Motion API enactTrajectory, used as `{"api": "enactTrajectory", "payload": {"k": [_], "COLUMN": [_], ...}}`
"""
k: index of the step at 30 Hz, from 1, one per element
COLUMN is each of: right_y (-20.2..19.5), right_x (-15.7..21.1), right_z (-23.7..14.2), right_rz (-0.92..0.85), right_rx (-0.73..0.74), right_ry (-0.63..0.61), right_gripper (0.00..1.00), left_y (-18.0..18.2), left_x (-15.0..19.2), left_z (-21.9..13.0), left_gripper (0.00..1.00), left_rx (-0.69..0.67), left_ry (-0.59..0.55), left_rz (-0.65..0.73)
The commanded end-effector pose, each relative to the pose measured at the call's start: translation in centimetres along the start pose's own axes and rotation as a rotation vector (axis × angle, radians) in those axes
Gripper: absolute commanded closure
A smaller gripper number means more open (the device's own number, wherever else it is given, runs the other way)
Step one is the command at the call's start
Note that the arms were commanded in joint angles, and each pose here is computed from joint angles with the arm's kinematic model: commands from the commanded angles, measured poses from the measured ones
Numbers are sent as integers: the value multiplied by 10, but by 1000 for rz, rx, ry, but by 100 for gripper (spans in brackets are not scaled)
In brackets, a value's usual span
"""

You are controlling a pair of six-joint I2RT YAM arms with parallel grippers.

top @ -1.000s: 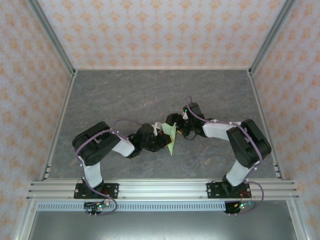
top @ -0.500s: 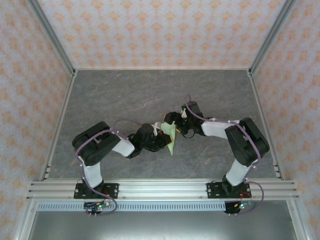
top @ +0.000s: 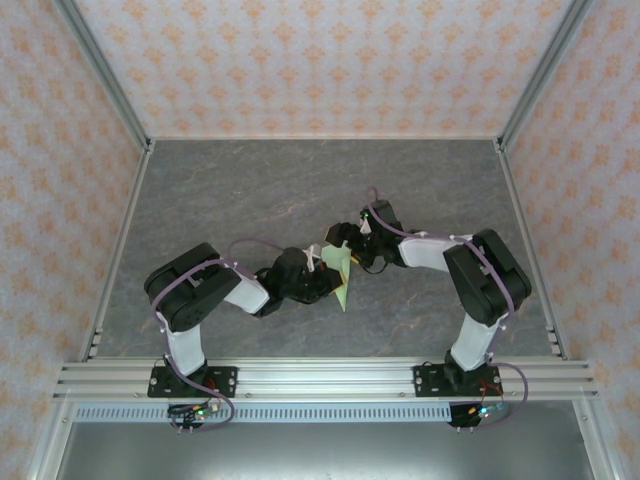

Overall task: Fold a paper plane with a square sheet of paper (fold left side to right side)
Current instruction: Fold the wing for the fifth time at the center of the table.

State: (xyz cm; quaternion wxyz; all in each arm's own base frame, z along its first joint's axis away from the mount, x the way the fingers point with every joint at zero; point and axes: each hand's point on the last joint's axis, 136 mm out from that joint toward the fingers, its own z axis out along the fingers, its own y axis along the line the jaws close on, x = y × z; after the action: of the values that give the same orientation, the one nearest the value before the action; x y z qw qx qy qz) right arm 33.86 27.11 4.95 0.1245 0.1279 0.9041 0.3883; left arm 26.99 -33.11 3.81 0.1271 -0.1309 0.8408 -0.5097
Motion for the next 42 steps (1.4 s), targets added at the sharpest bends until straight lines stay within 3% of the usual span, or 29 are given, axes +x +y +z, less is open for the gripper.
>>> {"api": "enactTrajectory", "payload": {"k": [1,23,33,42], "right_y": [-10,-23,10,5], "right_x": [4,12,-3,-8], "right_z": [11,20,-1,-7], "right_rz": [-24,-60,-108,-108], "right_rx": [47,160,84,129], "right_ry": [26,69,-14,-37], "right_gripper": [16,15,15,13], "left_y": [-6,3,-1,-6], "left_x": [-2,-7,-6,-8], "left_z": [-7,-19,-20,-20], "left_gripper": [100,100,100,100], "left_rx": [10,-9,7,18], "left_ry": [-32,-60,-55,-59], "left_rz": [29,23,34,39]}}
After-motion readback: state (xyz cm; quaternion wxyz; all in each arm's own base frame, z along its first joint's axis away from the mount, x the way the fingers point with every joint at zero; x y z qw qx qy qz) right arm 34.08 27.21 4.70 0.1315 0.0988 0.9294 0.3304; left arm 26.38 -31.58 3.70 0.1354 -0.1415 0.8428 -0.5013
